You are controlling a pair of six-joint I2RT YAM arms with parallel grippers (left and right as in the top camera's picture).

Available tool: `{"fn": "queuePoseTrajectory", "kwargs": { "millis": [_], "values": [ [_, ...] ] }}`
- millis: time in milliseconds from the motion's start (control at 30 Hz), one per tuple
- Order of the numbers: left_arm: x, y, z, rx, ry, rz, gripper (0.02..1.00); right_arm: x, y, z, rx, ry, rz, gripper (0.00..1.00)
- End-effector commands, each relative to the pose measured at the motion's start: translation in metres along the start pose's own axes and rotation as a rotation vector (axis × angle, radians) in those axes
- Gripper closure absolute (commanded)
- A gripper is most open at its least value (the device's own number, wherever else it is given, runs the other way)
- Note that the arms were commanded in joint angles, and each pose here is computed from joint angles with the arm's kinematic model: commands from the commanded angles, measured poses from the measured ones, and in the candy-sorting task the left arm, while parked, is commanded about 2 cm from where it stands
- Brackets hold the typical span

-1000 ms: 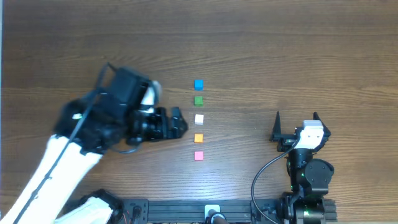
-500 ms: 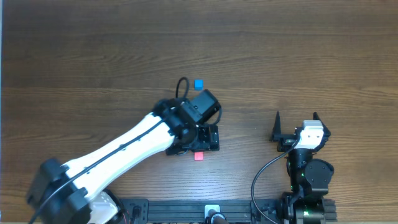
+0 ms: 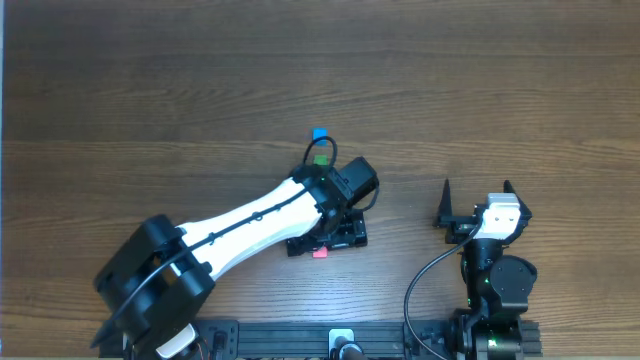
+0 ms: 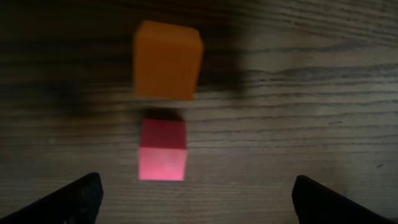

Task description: Stack Cubes

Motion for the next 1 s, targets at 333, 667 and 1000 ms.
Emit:
{"fn": "queuePoseTrajectory", "kwargs": {
  "millis": [333, 667, 1000],
  "values": [
    [-0.004, 0.026, 0.016, 0.056, -0.005, -0.001, 0.051, -0.001, 0.0, -0.002, -0.012, 0.004, 0.001, 0.007],
    [0.002, 0.026, 0.016, 0.06, 0.006, -0.044, 0.073, -0.001, 0.0, -0.002, -0.012, 0.004, 0.001, 0.009],
    [0.007, 0.028, 0.018, 0.073, 0.027, -0.078, 0.161, -0.001, 0.0, -0.002, -0.012, 0.004, 0.001, 0.007]
  ]
}}
Point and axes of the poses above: each gripper's point midway between its finger pads, its own y axis out along the fingers, its own z axis along the line the jaws close on, x = y × z, the point moved 2 cm from there along -y, back along the fingers, and after that the axes turned 10 degrees about -y, right-handed, at the moved point
